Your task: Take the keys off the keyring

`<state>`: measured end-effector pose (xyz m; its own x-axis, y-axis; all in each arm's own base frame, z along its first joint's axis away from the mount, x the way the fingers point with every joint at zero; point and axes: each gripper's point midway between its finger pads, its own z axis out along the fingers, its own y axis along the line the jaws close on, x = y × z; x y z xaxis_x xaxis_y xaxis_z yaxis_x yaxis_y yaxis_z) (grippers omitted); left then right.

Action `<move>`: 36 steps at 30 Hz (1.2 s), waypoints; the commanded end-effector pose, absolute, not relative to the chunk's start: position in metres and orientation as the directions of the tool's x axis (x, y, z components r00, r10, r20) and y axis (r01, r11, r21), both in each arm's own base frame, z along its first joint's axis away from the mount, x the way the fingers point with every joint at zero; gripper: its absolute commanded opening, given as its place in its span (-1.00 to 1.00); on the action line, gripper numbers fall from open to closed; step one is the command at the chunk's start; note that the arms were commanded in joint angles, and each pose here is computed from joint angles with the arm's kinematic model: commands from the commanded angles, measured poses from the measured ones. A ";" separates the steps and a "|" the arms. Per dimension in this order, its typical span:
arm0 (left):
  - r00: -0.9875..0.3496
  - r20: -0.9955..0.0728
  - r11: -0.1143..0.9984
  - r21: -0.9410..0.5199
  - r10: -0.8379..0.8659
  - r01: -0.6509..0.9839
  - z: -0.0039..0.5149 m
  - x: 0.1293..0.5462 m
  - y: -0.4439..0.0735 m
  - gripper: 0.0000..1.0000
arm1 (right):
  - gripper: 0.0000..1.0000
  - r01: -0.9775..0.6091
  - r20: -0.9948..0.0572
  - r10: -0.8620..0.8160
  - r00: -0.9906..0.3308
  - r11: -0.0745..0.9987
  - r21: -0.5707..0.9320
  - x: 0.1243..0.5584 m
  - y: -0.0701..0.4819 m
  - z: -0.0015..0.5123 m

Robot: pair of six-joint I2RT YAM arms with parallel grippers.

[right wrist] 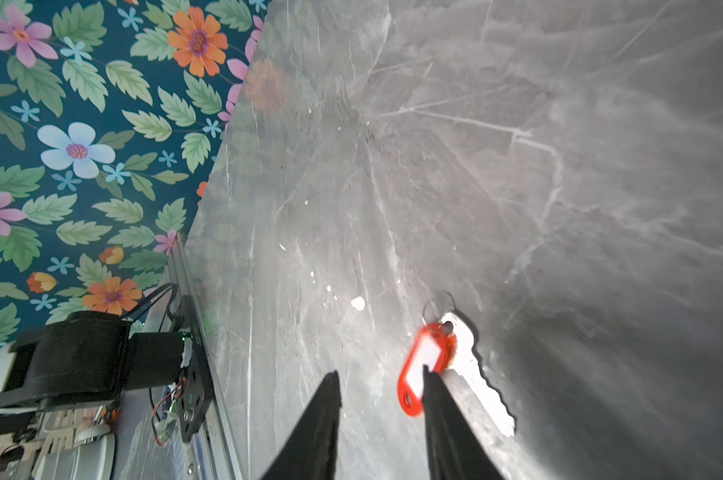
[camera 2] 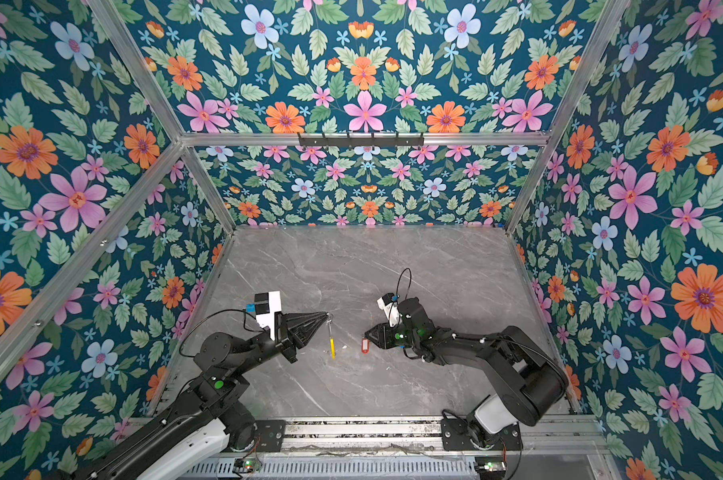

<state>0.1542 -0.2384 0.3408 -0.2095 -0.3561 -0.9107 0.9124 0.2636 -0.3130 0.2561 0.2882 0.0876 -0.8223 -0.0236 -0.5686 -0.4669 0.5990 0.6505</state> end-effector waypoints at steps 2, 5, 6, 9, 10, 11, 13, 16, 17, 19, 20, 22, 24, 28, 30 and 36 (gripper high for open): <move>-0.187 -0.912 0.279 -0.299 -0.366 0.913 0.346 0.156 -0.237 -1.00 | -0.20 -0.482 -0.639 0.026 -0.769 0.633 0.605 0.265 0.278 0.120; -0.188 -0.910 0.286 -0.304 -0.369 0.909 0.347 0.159 -0.237 -1.00 | -0.19 -0.515 -0.706 0.073 -0.705 0.631 0.580 0.263 0.270 0.159; -0.188 -0.910 0.291 -0.305 -0.370 0.907 0.348 0.160 -0.237 -1.00 | -0.18 -0.546 -0.739 0.089 -0.667 0.617 0.567 0.259 0.268 0.180; -0.186 -0.910 0.312 -0.310 -0.370 0.898 0.348 0.164 -0.236 -1.00 | -0.13 -0.636 -0.824 0.102 -0.558 0.586 0.503 0.241 0.267 0.234; -0.187 -0.910 0.320 -0.314 -0.370 0.894 0.348 0.167 -0.236 -1.00 | -0.12 -0.665 -0.847 0.103 -0.522 0.572 0.480 0.234 0.267 0.251; -0.191 -0.910 0.331 -0.321 -0.369 0.887 0.347 0.170 -0.237 -1.00 | -0.10 -0.699 -0.869 0.102 -0.484 0.553 0.454 0.225 0.269 0.269; -0.193 -0.907 0.358 -0.332 -0.373 0.873 0.347 0.176 -0.236 -1.00 | -0.06 -0.753 -0.902 0.106 -0.419 0.514 0.411 0.209 0.274 0.298; -0.198 -0.906 0.384 -0.345 -0.373 0.856 0.345 0.184 -0.237 -1.00 | -0.02 -0.817 -0.933 0.064 -0.355 0.464 0.342 0.188 0.291 0.321; -0.202 -0.905 0.386 -0.350 -0.374 0.854 0.345 0.186 -0.238 -1.00 | -0.01 -0.834 -0.942 0.038 -0.335 0.453 0.315 0.183 0.299 0.325; -0.206 -0.904 0.389 -0.355 -0.375 0.850 0.346 0.189 -0.240 -1.00 | -0.01 -0.855 -0.953 -0.023 -0.303 0.448 0.261 0.177 0.316 0.324; -0.210 -0.904 0.389 -0.358 -0.373 0.849 0.346 0.190 -0.241 -1.00 | 0.00 -0.857 -0.955 -0.049 -0.291 0.458 0.238 0.178 0.322 0.321; -0.207 -0.904 0.387 -0.356 -0.375 0.851 0.349 0.191 -0.242 -1.00 | 0.00 -0.855 -0.954 -0.073 -0.290 0.469 0.224 0.183 0.332 0.318; -0.207 -0.903 0.383 -0.355 -0.377 0.853 0.351 0.190 -0.242 -1.00 | 0.01 -0.850 -0.951 -0.090 -0.297 0.479 0.220 0.189 0.339 0.313; -0.210 -0.901 0.382 -0.360 -0.379 0.851 0.352 0.191 -0.242 -1.00 | 0.00 -0.846 -0.944 -0.113 -0.309 0.487 0.218 0.194 0.346 0.306; -0.213 -0.901 0.382 -0.362 -0.379 0.850 0.351 0.191 -0.242 -1.00 | -0.02 -0.840 -0.941 -0.120 -0.315 0.496 0.218 0.196 0.346 0.301; -0.221 -0.900 0.371 -0.365 -0.377 0.854 0.352 0.191 -0.245 -1.00 | -0.10 -0.827 -0.935 -0.140 -0.326 0.520 0.211 0.201 0.348 0.292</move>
